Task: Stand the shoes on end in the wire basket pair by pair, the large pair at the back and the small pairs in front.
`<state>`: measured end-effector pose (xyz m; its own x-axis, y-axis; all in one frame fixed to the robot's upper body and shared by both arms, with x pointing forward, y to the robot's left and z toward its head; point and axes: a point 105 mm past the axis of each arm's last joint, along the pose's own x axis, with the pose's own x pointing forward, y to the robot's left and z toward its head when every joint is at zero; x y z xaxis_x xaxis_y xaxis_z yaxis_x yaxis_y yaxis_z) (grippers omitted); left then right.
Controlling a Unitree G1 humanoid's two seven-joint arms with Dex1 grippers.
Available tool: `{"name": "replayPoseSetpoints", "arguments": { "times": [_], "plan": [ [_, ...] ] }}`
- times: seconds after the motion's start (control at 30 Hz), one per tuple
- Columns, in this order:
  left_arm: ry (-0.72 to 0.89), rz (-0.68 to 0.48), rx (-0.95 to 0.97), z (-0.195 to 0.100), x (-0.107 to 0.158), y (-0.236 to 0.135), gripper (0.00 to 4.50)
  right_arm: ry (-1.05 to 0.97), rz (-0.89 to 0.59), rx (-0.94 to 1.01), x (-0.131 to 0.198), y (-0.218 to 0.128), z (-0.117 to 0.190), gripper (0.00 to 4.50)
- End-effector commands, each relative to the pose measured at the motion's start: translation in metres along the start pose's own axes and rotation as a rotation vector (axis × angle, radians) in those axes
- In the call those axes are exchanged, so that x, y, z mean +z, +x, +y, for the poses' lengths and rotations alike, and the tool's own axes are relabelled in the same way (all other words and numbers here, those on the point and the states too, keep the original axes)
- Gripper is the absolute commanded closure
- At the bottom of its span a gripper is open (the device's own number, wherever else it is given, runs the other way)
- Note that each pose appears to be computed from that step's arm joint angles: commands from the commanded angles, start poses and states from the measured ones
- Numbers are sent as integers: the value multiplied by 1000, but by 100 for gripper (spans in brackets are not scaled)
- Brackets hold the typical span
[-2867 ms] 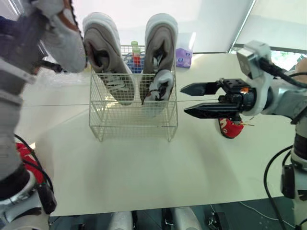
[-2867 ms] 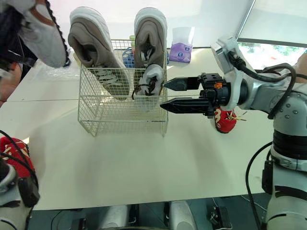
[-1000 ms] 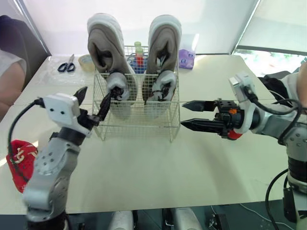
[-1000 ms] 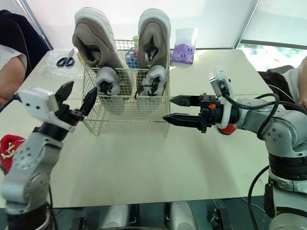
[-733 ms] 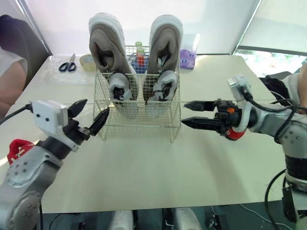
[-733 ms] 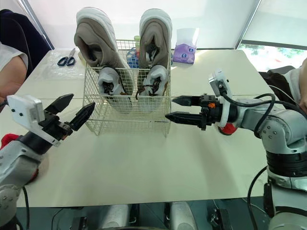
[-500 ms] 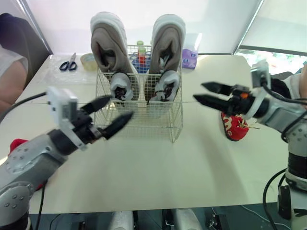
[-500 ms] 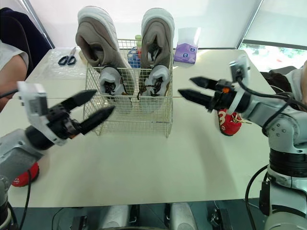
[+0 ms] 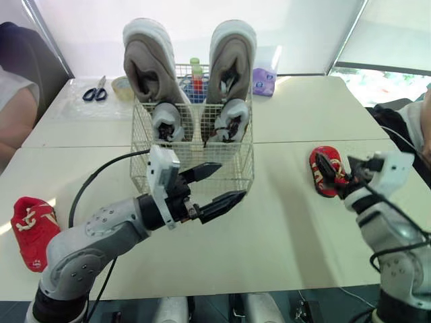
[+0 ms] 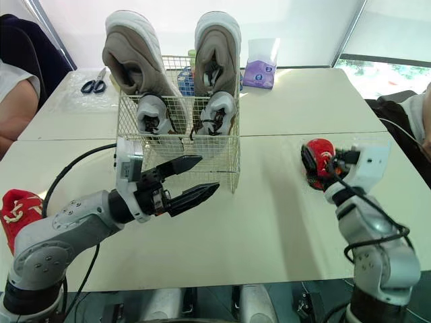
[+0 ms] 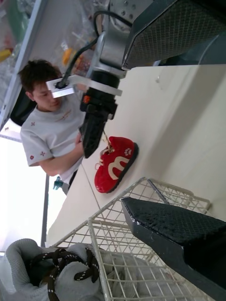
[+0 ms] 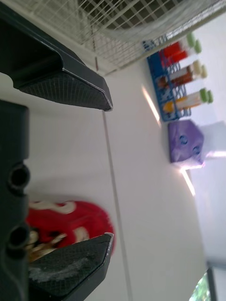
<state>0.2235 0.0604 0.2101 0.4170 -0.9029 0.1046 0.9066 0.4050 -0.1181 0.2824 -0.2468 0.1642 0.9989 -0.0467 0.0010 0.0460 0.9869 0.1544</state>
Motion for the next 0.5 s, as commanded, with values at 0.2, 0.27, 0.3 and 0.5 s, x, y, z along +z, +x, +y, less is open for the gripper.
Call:
{"name": "replayPoseSetpoints", "arguments": {
  "times": [0.2,0.27,0.3,0.5],
  "plan": [
    [47,15,-60,-11,-4,-3,4,-26,25,-84,-23,-14,-18,0],
    [65,20,-27,-6,-6,-3,4,-20,35,-69,-31,-10,-16,0],
    [66,21,-18,-5,-6,-3,4,-13,36,-67,-33,-7,-15,0],
    [70,20,14,-1,-9,-4,4,49,73,-116,-59,26,-20,0]
  ]
}}
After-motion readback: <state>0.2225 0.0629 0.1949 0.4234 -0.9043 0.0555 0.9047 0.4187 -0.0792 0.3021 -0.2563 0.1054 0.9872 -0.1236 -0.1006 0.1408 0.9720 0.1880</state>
